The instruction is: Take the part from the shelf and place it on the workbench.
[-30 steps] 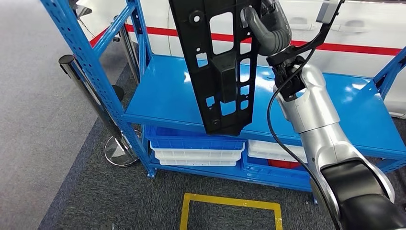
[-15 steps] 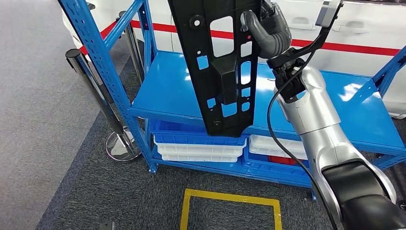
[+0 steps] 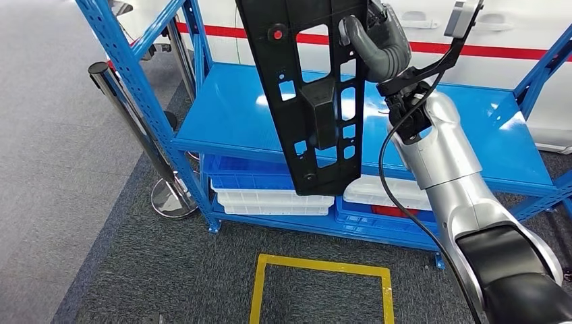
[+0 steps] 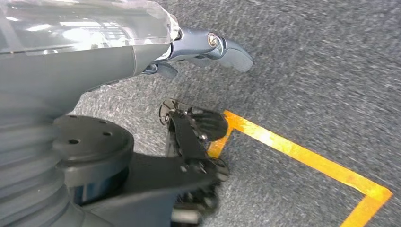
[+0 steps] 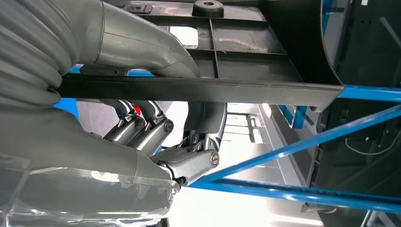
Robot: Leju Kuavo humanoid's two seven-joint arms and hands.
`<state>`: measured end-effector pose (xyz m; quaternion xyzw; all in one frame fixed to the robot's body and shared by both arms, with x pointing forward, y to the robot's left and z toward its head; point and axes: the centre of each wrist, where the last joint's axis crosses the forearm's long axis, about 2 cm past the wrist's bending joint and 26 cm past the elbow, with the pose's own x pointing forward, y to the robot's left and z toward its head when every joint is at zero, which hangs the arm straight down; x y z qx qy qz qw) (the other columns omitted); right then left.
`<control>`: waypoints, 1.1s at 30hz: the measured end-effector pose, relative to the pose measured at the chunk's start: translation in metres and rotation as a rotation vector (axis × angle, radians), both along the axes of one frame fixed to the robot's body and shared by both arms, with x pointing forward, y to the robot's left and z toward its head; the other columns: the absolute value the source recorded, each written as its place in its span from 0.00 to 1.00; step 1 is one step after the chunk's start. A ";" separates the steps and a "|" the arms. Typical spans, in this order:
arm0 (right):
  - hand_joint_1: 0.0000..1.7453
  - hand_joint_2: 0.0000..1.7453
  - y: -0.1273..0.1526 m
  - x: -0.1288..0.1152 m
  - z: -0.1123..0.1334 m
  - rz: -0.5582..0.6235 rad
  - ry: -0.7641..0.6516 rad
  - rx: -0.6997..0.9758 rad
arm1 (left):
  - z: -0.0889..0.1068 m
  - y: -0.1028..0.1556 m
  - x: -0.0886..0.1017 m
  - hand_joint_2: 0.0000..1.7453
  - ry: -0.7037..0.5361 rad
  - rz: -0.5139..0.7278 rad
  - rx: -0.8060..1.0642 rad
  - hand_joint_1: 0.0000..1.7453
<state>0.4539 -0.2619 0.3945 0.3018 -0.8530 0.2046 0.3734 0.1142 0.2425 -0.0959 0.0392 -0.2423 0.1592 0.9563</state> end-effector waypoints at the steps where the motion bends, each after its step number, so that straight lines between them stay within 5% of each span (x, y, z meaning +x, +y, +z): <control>1: 1.00 1.00 0.000 0.000 0.000 0.001 0.000 0.000 | 0.000 0.000 0.000 1.00 0.000 0.001 0.000 0.00; 33: 1.00 1.00 0.004 0.002 -0.016 0.009 0.026 -0.032 | -0.002 -0.001 -0.008 1.00 0.009 0.010 -0.013 0.00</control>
